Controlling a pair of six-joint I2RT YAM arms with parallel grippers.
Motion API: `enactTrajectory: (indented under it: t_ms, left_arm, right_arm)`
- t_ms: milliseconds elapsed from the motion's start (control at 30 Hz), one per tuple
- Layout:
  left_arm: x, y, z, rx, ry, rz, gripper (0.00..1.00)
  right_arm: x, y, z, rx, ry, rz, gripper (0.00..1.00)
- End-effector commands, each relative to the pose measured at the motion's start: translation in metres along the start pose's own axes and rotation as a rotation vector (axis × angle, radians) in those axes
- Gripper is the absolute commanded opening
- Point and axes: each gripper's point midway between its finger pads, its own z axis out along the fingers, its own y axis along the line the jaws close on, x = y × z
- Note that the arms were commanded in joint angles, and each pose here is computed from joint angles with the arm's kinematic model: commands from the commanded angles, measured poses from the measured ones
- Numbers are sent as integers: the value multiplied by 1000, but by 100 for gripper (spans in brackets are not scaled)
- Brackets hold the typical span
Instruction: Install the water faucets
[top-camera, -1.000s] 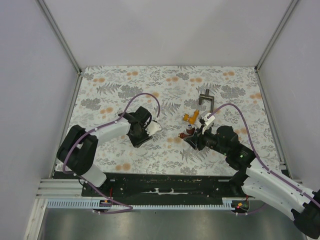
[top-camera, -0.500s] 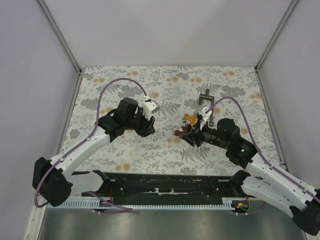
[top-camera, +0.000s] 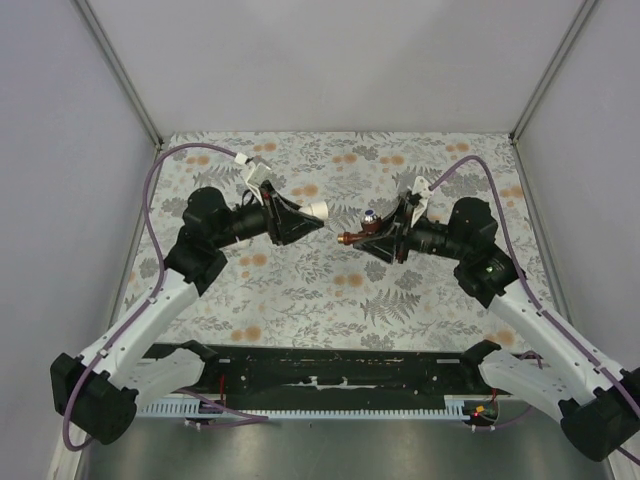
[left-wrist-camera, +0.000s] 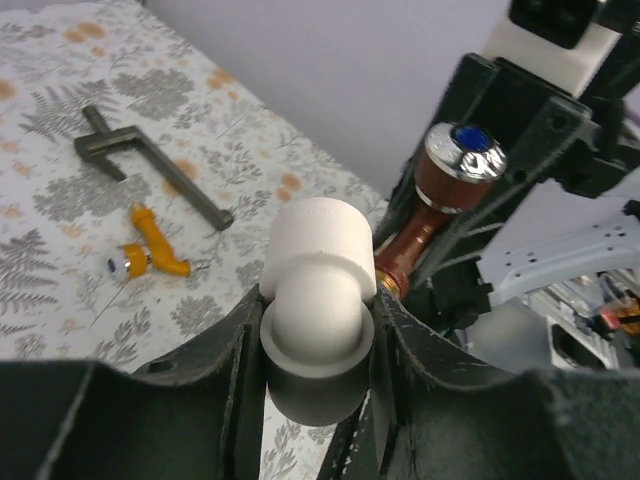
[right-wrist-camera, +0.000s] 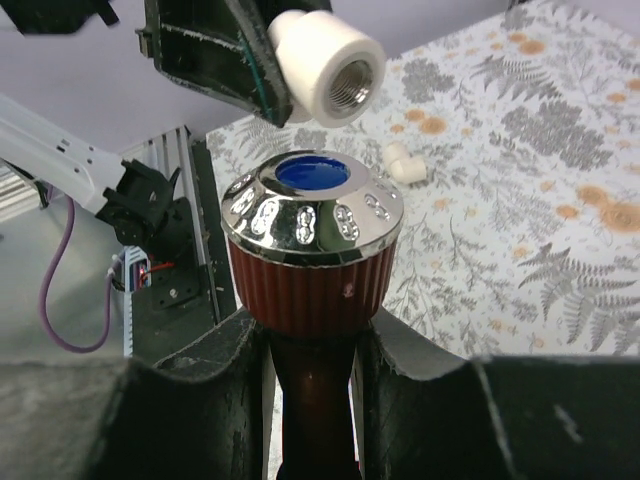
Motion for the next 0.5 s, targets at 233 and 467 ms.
enactTrajectory:
  t_ms: [233,467]
  left_arm:
    - [-56,-64,-19,358,-176,-134,2]
    - [-57,-84,-35,387,-169,-126,2]
  right_arm:
    - [-118,18,-17,-265,-275,-235,0]
    - [-135,33,-20,-326,-290,-373,0]
